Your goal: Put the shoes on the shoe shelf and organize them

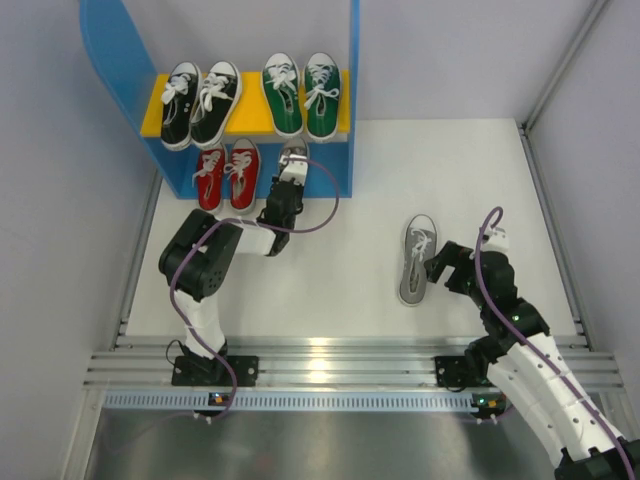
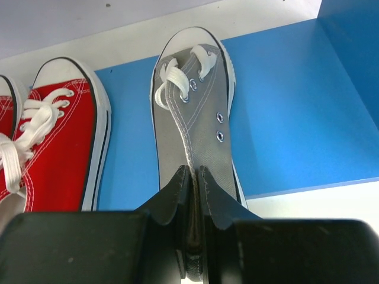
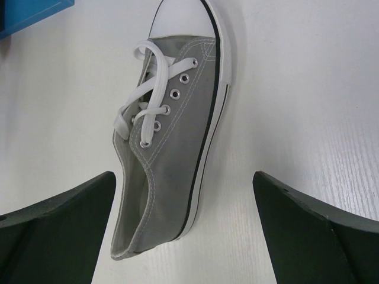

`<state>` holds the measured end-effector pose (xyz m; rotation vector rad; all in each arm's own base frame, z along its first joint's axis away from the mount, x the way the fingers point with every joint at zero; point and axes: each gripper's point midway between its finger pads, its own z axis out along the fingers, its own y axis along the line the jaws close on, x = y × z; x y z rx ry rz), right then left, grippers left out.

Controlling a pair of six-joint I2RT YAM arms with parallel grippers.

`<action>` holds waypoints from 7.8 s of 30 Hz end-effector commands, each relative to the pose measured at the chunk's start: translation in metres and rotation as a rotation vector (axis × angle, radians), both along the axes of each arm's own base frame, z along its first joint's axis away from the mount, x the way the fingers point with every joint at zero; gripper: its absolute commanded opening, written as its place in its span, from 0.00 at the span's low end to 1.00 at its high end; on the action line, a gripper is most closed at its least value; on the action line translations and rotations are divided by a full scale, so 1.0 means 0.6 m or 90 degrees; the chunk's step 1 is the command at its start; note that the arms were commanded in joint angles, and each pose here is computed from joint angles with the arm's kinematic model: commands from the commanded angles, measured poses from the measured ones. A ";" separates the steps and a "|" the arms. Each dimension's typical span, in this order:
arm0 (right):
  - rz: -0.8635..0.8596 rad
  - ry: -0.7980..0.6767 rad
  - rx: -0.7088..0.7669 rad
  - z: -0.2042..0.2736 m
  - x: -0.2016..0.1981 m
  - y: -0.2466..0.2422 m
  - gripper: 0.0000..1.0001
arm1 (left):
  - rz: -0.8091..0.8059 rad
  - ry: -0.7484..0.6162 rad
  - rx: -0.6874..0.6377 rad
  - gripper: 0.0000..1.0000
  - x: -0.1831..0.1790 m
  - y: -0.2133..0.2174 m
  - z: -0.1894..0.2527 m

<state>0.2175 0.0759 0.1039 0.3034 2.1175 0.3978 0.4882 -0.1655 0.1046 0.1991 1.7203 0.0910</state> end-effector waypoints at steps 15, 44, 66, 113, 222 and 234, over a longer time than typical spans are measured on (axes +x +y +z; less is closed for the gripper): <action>0.009 -0.050 0.009 0.036 0.014 0.008 0.99 | 0.053 -0.025 -0.146 0.99 -0.072 0.011 0.058; -0.325 -0.143 -0.027 0.146 -0.021 -0.150 0.99 | -0.363 0.025 -0.219 0.99 -0.536 -0.513 0.042; -0.310 -0.165 -0.029 0.172 -0.026 -0.151 0.99 | -0.320 0.037 -0.184 0.39 -0.496 -0.555 -0.061; -0.264 -0.160 -0.015 0.161 -0.018 -0.127 0.99 | -0.191 -0.052 -0.113 0.00 -0.325 -0.143 0.156; -0.111 -0.188 0.026 0.184 0.018 -0.047 0.99 | -0.441 0.042 -0.323 0.99 -0.416 -0.150 0.382; 0.044 -0.273 0.037 0.287 0.021 0.014 0.99 | -0.498 -0.024 -0.372 0.99 -0.523 -0.074 0.515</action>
